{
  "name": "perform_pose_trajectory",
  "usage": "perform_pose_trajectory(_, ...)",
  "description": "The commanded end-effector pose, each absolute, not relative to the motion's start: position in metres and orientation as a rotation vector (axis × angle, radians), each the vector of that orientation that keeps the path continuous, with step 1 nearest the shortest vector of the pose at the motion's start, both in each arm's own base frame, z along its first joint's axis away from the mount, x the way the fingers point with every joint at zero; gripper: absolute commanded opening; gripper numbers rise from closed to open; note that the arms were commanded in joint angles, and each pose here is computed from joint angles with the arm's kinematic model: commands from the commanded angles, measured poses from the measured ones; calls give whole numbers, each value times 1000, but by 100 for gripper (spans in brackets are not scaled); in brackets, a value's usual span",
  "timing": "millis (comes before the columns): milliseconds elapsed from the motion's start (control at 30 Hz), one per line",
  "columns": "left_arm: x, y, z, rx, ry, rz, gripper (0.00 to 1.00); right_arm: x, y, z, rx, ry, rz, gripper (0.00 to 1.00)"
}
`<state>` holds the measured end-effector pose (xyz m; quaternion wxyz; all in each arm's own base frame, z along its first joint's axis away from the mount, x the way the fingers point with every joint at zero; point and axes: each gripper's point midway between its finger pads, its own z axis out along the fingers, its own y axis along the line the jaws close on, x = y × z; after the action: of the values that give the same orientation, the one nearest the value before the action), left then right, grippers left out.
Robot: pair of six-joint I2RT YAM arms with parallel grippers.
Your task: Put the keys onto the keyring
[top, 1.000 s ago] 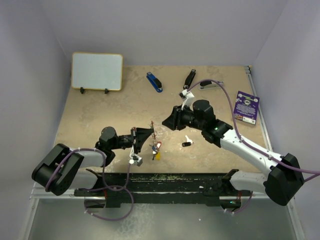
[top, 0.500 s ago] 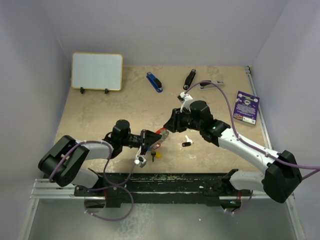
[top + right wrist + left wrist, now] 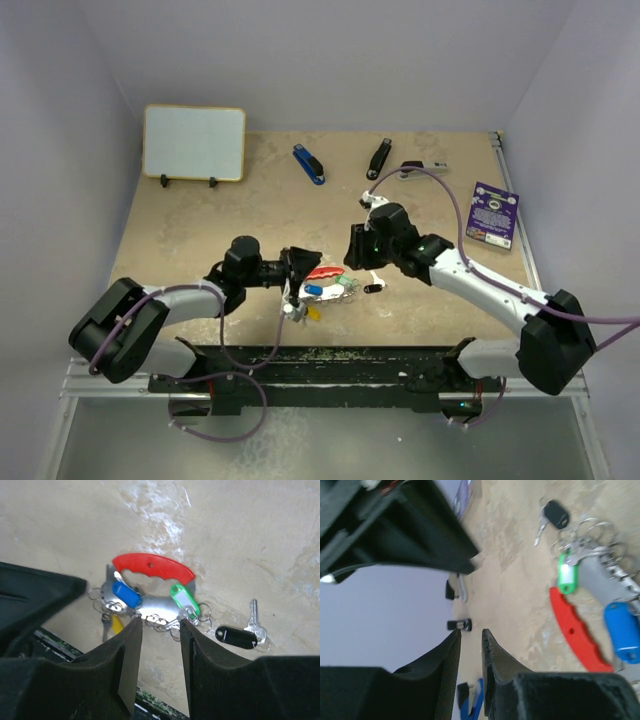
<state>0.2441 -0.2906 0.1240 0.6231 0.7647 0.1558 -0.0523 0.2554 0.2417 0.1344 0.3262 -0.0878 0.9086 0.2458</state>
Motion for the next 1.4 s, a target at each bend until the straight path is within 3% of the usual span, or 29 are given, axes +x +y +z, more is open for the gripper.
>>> perform_pose_trajectory(0,277,-283,164,1639,530,-13,27,243,225,106,-182,2537,525,41)
perform_pose_trajectory(200,272,-275,164,1629,590,-31,32,230,218,83,-60,2628,505,40)
perform_pose_trajectory(367,266,-275,164,1607,632,-93,53,221,217,66,-33,2699,487,35)
perform_pose_trajectory(467,261,-274,161,1617,638,-113,57,221,217,62,48,2699,496,31)
perform_pose_trajectory(1367,260,-272,152,1640,648,-115,60,238,209,27,270,2689,396,26)
